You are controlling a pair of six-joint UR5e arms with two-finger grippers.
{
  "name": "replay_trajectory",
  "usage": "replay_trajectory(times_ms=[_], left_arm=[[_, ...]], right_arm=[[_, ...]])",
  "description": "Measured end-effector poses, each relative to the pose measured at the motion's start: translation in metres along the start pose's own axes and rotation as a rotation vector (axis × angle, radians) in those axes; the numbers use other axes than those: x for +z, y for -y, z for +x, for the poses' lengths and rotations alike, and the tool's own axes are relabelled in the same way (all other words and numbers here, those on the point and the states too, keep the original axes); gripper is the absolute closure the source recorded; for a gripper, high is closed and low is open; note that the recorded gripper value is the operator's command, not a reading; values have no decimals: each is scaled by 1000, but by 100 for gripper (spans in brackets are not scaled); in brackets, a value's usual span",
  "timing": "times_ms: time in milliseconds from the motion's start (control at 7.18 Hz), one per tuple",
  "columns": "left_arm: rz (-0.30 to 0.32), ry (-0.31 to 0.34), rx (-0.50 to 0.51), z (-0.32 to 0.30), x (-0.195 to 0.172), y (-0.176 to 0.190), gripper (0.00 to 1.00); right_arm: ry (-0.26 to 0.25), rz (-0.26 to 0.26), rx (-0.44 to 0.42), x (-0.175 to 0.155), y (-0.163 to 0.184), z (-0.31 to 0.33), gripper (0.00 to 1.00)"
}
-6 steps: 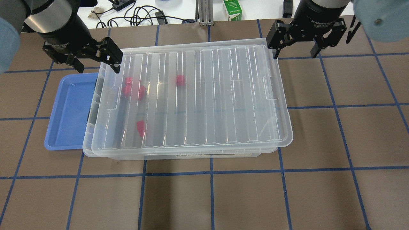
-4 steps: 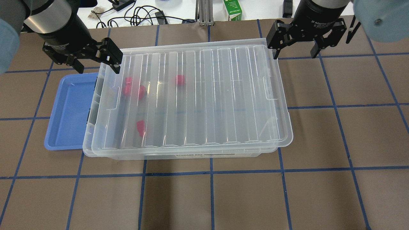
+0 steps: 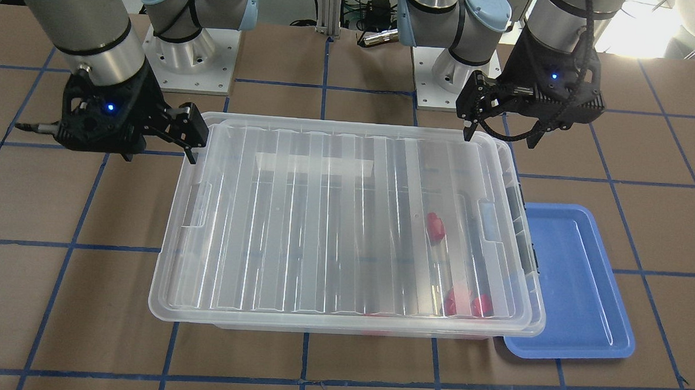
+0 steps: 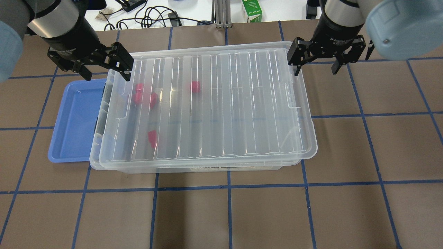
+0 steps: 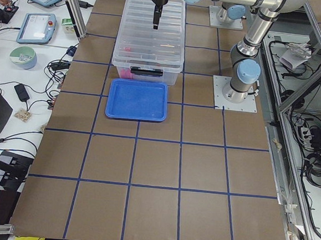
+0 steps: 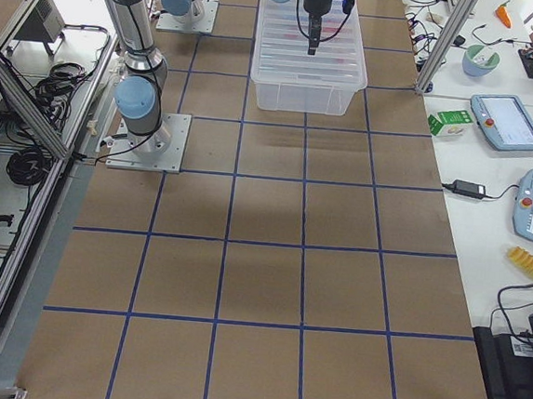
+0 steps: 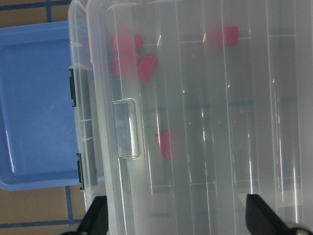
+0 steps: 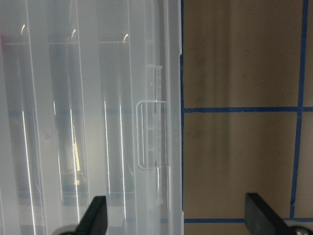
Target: Place red block in blue tray from box
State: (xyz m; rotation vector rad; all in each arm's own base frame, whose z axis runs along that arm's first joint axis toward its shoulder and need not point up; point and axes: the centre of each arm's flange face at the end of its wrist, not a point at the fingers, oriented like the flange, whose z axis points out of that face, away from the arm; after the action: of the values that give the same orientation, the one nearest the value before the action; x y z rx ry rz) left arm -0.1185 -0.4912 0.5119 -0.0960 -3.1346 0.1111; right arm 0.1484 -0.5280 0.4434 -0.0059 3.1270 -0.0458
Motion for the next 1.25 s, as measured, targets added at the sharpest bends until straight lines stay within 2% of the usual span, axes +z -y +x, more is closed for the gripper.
replay_trajectory(times_ms=[278,418,835,1253], left_arm=[[0,-1,0,0,0,-1,0],[1,-1,0,0,0,-1,0],[2,0,1,1,0,-2,0],[3,1,1,1,-1,-2,0]], right_arm=[[-5,5,-13,63,5,5,0],[-5,4,-21,81,5,7,0],[-26,5,-43,96,8,28,0],[-53,-12,-27,100,16,102,0]])
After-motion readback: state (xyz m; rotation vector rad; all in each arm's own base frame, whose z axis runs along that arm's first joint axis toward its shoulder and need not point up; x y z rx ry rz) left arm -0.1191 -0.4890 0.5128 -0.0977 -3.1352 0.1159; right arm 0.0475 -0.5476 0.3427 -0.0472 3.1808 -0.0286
